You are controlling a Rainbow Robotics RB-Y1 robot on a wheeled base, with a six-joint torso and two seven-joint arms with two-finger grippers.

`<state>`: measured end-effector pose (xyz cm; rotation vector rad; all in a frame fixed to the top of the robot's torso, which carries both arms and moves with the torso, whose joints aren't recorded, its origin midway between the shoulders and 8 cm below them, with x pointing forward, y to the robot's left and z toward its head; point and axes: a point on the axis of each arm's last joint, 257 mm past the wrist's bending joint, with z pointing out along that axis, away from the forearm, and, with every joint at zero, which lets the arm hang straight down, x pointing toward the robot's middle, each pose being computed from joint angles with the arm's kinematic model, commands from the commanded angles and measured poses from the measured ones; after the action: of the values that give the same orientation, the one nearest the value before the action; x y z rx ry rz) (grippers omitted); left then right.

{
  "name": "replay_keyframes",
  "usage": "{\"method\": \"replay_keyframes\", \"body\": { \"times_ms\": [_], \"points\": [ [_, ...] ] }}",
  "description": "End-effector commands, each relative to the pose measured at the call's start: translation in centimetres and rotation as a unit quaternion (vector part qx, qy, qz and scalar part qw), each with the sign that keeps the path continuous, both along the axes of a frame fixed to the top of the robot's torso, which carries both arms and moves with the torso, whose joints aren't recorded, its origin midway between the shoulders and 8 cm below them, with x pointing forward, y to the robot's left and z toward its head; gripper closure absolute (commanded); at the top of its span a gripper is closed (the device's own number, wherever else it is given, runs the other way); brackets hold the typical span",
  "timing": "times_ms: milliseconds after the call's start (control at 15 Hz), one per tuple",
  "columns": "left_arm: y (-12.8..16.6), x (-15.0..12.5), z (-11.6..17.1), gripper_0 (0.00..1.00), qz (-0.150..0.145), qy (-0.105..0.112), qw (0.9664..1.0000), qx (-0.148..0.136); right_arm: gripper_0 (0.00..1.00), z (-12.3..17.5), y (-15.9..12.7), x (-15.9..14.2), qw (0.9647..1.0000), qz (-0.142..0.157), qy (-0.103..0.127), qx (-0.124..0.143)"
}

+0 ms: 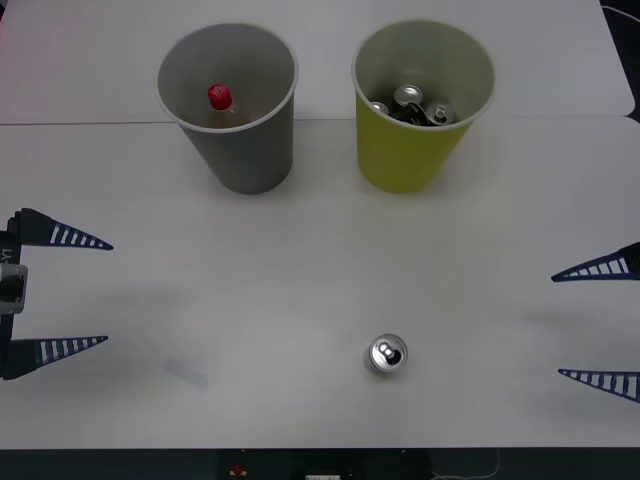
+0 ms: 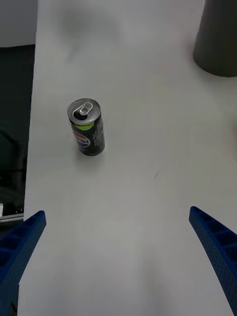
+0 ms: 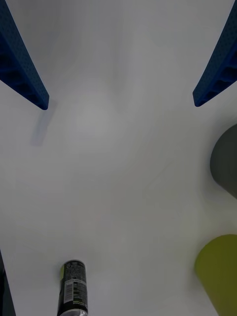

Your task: Put the can into the green bin and the plastic bottle into the gray bin

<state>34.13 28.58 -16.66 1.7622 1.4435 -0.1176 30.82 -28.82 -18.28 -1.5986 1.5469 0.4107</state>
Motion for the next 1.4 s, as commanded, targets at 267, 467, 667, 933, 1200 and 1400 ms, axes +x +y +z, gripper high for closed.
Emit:
{"method": "replay_keyframes", "body": {
  "times_ms": [267, 467, 667, 933, 1200, 1400],
  "points": [
    [0.0, 0.0, 0.0, 0.00, 0.000, 0.000, 1.0000, 0.000, 0.00, -3.4, -0.3, -1.8, 0.9985, 0.047, -0.024, 0.016],
    [0.0, 0.0, 0.0, 0.00, 0.000, 0.000, 1.0000, 0.000, 0.00, -5.3, 0.3, -1.9, 0.9973, 0.050, -0.041, 0.034],
    [0.0, 0.0, 0.0, 0.00, 0.000, 0.000, 1.0000, 0.000, 0.00, -6.7, 1.3, -1.6, 0.9951, 0.053, -0.063, 0.055],
    [0.0, 0.0, 0.0, 0.00, 0.000, 0.000, 1.0000, 0.000, 0.00, -8.5, 3.6, -0.7, 0.9928, 0.047, -0.064, 0.090],
    [0.0, 0.0, 0.0, 0.00, 0.000, 0.000, 1.0000, 0.000, 0.00, -10.0, 6.4, 0.1, 0.9905, 0.043, -0.062, 0.115],
    [0.0, 0.0, 0.0, 0.00, 0.000, 0.000, 1.0000, 0.000, 0.00, -11.0, 8.7, 0.6, 0.9892, 0.041, -0.068, 0.123]
  ]
}}
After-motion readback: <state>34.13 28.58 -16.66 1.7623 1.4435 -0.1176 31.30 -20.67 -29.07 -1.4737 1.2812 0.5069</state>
